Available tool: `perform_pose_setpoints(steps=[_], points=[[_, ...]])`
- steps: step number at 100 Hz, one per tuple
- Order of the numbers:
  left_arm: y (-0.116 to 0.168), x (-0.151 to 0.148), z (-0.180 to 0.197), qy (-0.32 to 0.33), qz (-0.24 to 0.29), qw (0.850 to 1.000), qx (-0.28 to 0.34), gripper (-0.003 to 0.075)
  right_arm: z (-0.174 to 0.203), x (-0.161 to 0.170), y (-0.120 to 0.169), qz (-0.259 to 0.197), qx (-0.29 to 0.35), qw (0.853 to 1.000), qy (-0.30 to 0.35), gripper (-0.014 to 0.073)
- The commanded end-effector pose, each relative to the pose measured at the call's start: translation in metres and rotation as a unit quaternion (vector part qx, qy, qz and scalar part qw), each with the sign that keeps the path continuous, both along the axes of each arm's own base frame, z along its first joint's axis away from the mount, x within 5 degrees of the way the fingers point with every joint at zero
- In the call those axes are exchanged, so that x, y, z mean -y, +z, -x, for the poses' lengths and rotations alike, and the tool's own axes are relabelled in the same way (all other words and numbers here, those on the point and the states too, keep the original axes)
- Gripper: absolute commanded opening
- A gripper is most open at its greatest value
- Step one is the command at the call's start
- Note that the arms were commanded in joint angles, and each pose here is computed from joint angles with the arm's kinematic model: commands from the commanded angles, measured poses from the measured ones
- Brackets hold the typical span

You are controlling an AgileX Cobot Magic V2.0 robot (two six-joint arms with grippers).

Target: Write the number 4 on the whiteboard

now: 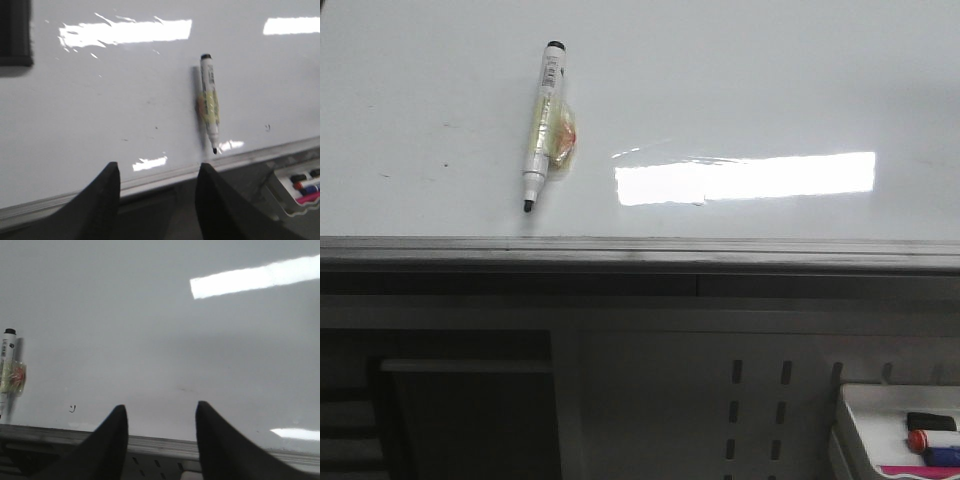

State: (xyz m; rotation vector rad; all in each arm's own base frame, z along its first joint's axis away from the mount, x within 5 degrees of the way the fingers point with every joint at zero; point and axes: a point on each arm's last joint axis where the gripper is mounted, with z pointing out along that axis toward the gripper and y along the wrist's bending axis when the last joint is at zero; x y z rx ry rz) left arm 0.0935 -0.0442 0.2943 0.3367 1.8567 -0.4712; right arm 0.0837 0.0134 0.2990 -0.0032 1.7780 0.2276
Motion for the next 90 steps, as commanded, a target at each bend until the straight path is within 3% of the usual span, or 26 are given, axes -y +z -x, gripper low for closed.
perform_pose_setpoints(steps=[1,28,59,90], points=[[0.011,0.006,-0.018,-0.011,0.006,1.0,0.002,0.0333,-0.003,-0.002,0.017,0.001,0.042,0.999,0.009,0.0344],[0.003,0.05,-0.075,-0.078,-0.009,0.994,-0.075,0.0333,-0.001,-0.009,0.015,0.005,0.028,0.998,0.05,0.0344],[-0.001,0.112,-0.123,-0.105,-0.023,0.99,-0.091,0.0336,0.003,-0.007,0.022,0.011,0.0,0.999,0.048,0.0345],[-0.015,0.133,-0.157,-0.085,-0.018,0.989,-0.119,0.0336,0.004,-0.007,0.031,0.008,0.015,0.999,0.048,0.0344]])
